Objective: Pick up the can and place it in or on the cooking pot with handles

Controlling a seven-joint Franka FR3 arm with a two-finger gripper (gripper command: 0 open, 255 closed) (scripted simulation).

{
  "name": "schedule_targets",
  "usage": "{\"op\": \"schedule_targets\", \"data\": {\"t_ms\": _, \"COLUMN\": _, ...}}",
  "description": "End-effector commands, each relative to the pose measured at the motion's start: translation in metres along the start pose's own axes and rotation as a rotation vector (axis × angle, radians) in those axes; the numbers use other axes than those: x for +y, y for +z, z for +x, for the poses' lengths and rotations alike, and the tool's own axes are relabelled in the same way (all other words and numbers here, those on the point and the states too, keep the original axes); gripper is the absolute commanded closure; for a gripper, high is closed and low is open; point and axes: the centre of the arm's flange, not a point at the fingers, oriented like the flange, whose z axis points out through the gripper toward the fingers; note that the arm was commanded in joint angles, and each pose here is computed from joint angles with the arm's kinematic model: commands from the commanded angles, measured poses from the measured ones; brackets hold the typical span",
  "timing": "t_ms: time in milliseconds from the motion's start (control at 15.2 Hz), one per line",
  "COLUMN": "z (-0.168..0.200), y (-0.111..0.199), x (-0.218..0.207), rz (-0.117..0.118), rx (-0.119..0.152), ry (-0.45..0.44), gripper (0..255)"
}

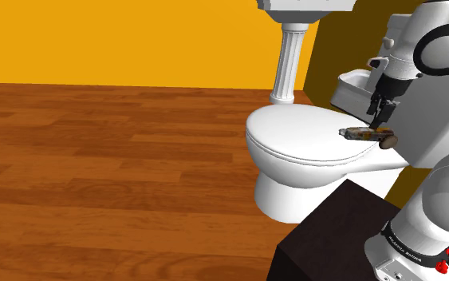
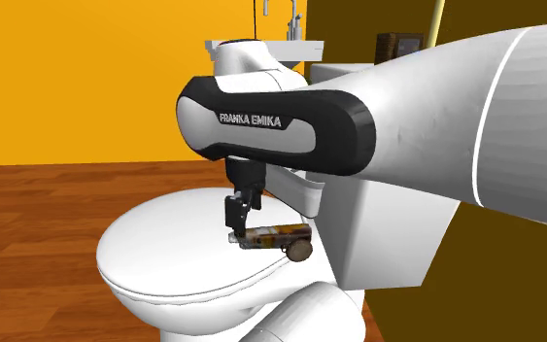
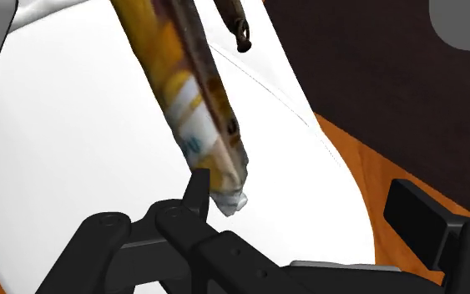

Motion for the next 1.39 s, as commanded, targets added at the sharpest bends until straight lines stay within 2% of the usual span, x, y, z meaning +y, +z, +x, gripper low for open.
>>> {"op": "schedule_targets", "data": {"t_ms": 0, "z": -0.011, "y": 0.019, "x": 0.017, "rz": -0.015, "rx": 0.013, "ry": -0.090, "gripper": 0}}
{"op": "schedule_targets", "data": {"t_ms": 330, "z": -0.033, "y": 0.058, "x": 0.058, "rz": -0.042, "rx": 0.044, "ry": -0.278, "gripper": 0}}
{"op": "schedule_targets", "data": {"t_ms": 858, "z": -0.031, "y": 0.098, "x": 0.060, "rz": -0.042, "rx": 0.044, "ry": -0.278, "gripper": 0}}
{"op": "schedule_targets", "data": {"t_ms": 1320, "z": -0.031, "y": 0.098, "x": 0.060, "rz": -0.042, "rx": 0.044, "ry": -0.278, "gripper": 0}}
